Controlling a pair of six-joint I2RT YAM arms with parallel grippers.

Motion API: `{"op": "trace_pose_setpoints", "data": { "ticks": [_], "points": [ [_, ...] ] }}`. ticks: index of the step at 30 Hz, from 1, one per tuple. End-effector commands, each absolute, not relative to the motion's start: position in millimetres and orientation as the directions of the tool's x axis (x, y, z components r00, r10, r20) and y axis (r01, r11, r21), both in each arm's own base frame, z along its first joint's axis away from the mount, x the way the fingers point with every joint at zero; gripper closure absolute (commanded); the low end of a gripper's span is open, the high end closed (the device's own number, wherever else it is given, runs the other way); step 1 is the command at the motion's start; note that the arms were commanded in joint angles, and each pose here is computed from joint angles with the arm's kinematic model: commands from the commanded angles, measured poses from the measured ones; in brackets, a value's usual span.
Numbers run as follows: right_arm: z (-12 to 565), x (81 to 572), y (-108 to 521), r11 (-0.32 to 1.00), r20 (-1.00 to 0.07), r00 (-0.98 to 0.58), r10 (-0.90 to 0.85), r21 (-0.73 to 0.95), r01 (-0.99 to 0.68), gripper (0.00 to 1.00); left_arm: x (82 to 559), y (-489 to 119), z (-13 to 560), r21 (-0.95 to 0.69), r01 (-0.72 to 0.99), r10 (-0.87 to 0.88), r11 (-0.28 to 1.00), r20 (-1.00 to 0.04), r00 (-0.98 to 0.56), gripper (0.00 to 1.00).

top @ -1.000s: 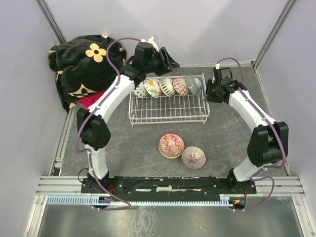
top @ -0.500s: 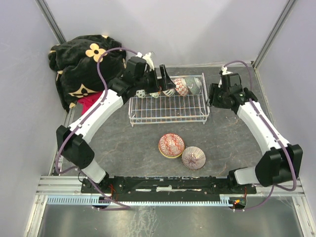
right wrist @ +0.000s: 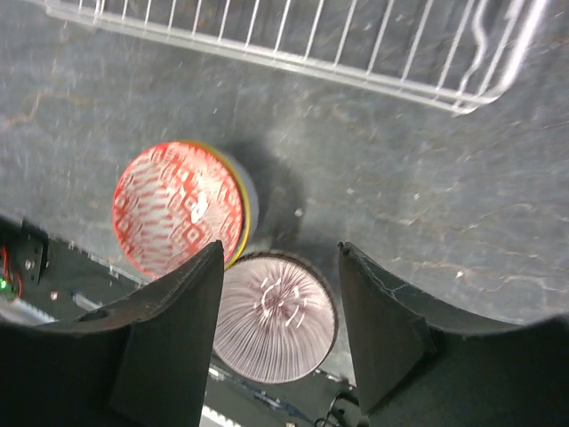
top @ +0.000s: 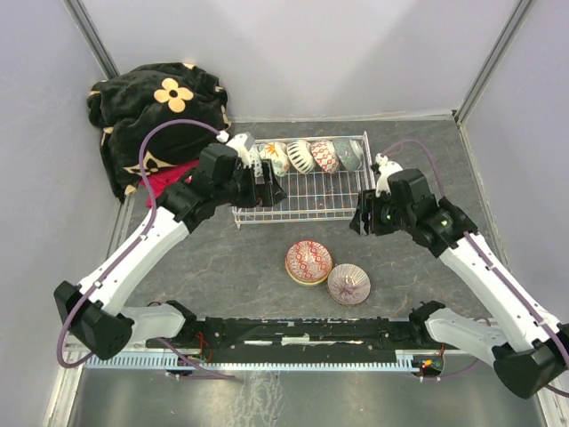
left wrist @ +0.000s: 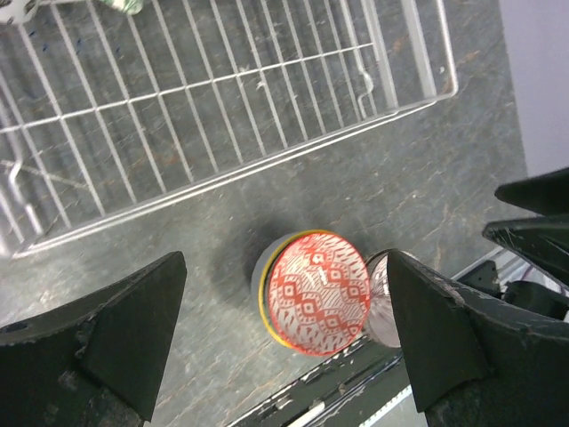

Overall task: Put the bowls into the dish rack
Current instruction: Pick up the bowl from the center of the board.

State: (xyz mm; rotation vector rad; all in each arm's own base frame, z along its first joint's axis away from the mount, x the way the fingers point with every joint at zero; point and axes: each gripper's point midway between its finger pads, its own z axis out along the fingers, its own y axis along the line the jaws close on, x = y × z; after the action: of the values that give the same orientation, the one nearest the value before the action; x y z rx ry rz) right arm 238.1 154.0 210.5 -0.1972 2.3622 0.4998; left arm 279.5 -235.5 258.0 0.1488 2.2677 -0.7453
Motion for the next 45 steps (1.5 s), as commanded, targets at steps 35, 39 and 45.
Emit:
{"op": "trace_pose_setpoints", "data": {
  "ticks": [35,39,45],
  "points": [
    [118,139,319,0.623,-0.47,-0.555,-0.686,0.014,-0.782,0.47,227,-146,231,-0.341,0.142,-0.167,0.929,-0.729,-0.664,0.01],
    [113,141,318,0.621,-0.452,-0.551,-0.701,-0.009,-0.783,0.51,227,-146,231,-0.339,0.141,-0.166,0.93,-0.73,-0.663,0.01],
    [109,142,319,0.617,-0.447,-0.547,-0.708,-0.012,-0.787,0.74,227,-145,232,-0.335,0.139,-0.165,0.932,-0.733,-0.66,0.01]
  ]
}}
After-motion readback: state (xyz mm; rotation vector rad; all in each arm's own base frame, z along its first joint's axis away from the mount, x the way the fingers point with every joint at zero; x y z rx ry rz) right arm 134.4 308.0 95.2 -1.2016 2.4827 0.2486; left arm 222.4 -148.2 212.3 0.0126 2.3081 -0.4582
